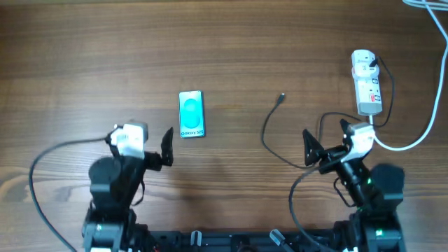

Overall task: Plug charger to phone and switch on socket
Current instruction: 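Move the left gripper over the Galaxy S25 phone, then lower the left gripper and grasp the phone's bottom edge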

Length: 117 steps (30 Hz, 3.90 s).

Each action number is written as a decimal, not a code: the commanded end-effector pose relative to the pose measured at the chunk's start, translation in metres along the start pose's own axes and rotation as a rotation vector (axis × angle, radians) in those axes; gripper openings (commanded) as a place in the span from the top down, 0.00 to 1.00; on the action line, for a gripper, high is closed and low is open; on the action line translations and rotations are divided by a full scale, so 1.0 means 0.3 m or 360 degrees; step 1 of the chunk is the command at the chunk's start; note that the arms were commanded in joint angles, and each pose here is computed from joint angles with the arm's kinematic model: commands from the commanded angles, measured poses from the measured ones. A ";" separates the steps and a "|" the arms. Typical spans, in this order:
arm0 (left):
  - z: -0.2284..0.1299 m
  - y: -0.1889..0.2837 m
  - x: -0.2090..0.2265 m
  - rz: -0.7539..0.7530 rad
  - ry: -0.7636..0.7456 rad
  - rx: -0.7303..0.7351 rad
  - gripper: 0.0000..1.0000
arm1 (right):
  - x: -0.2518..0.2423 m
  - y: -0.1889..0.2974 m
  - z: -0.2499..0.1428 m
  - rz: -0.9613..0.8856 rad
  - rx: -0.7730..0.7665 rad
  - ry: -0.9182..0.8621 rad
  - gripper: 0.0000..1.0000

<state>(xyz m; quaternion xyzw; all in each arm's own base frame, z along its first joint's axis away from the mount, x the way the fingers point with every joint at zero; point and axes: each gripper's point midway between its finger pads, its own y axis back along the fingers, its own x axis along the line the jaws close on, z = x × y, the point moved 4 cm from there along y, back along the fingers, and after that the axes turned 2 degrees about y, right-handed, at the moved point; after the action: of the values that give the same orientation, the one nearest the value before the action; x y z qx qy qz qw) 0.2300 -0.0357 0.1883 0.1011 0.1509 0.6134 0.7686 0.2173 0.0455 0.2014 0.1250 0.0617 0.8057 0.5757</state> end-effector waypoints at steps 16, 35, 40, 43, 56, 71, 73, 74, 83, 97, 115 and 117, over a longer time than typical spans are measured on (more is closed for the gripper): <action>0.287 -0.240 -0.086 -0.0179 0.0200 0.1084 0.00 | 0.037 -0.055 0.174 0.0125 0.0640 -0.0238 0.00; 0.223 -0.412 -0.103 0.0213 0.0640 0.1092 0.01 | 0.007 -0.159 0.190 0.0129 0.0755 -0.0281 0.00; 0.082 -0.505 -0.095 0.0245 0.0599 0.1336 0.01 | -0.010 -0.203 0.131 0.0120 0.0877 -0.0334 0.00; 0.010 -0.541 -0.108 0.0255 0.0580 0.1435 0.01 | -0.015 -0.214 0.111 0.0117 0.0919 -0.0350 0.00; -0.225 -0.652 -0.113 0.0324 0.0396 0.1667 0.00 | -0.018 -0.217 0.084 0.0114 0.0980 -0.0365 0.00; -0.306 -0.686 -0.103 0.0318 0.0355 0.1728 0.02 | -0.019 -0.216 0.083 0.0111 0.0982 -0.0359 0.00; -0.309 -0.681 -0.110 0.0317 0.0347 0.1741 0.03 | -0.019 -0.216 0.083 0.0111 0.0982 -0.0357 0.00; -0.312 -0.678 -0.119 0.0311 0.0337 0.1748 0.04 | -0.019 -0.216 0.083 0.0111 0.0983 -0.0358 0.00; -0.337 -0.644 -0.145 0.0465 0.0242 0.1796 0.04 | -0.022 -0.224 0.068 0.0110 0.1012 -0.0368 0.00; -0.354 -0.609 -0.149 0.0492 0.0299 0.1884 0.06 | -0.027 -0.222 0.059 0.0091 0.1026 -0.0366 0.00; -0.413 -0.661 -0.114 0.0569 0.0297 0.1830 0.26 | -0.026 -0.219 0.056 0.0089 0.1036 -0.0374 0.00; -0.414 -0.660 -0.114 0.0570 0.0297 0.1831 0.31 | -0.026 -0.219 0.056 0.0089 0.1036 -0.0374 0.00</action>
<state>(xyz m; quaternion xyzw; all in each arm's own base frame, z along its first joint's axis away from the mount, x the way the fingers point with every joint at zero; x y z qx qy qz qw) 0.3694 -0.1275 0.0367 0.4439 0.4957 0.5578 0.4961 0.2813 0.0577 0.1962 0.4007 0.2462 0.7357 0.4874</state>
